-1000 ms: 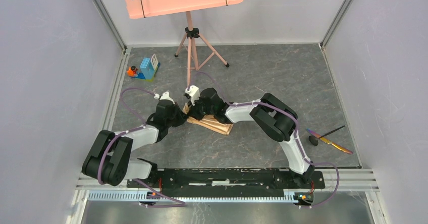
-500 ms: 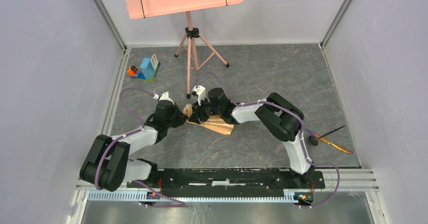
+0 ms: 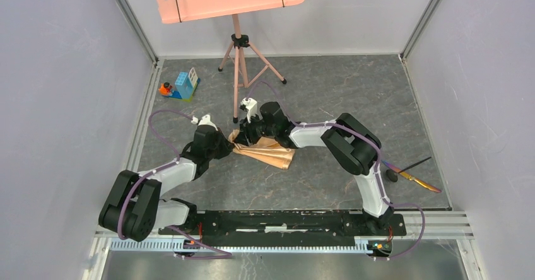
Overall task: Fold the napkin into a case and place the utensils inside
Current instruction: Grasp the top corner of the smaller rectangle folded napkin from the folded napkin.
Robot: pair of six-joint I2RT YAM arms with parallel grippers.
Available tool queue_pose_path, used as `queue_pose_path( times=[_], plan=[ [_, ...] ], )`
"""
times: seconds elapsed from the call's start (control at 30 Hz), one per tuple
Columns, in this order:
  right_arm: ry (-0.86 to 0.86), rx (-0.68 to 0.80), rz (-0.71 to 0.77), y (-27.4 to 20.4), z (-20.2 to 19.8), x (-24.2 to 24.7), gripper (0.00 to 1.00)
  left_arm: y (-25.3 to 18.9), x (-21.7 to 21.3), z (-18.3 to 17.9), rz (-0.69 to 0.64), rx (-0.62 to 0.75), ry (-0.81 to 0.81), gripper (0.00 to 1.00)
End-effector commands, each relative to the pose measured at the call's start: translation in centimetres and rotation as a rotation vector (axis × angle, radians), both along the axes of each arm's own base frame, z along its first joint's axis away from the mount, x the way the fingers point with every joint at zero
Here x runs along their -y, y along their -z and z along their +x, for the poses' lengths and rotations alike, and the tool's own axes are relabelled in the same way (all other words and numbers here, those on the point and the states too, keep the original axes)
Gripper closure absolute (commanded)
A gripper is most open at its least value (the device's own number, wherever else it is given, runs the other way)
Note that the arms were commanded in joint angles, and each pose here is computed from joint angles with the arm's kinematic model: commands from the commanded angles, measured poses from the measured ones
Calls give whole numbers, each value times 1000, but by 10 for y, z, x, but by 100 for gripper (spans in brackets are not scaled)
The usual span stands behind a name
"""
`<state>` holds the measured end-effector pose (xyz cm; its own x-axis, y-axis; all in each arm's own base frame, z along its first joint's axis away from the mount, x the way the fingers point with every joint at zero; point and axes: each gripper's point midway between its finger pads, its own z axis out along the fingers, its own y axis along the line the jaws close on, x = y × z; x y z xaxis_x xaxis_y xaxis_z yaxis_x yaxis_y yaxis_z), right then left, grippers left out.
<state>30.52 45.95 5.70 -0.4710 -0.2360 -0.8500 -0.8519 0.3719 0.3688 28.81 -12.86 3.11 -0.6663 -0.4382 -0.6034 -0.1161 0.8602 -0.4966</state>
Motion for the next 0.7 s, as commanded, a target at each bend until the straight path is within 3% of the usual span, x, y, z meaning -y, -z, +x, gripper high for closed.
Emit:
queue_pose_path(
  times=[0.0,0.37,0.57,0.67],
  plan=[
    [-14,2,61,-11,7,-18,62,-12,0,7,23,63,23,98],
    [-40,-55,32,24,-6,-35,96,-34,15,17,-34,104,69,98],
    [-46,-115,7,51,-22,-39,87,-26,16,23,-18,15,46,98],
    [-21,-107,34,25,-19,-27,72,-13,8,17,7,-23,18,98]
  ],
)
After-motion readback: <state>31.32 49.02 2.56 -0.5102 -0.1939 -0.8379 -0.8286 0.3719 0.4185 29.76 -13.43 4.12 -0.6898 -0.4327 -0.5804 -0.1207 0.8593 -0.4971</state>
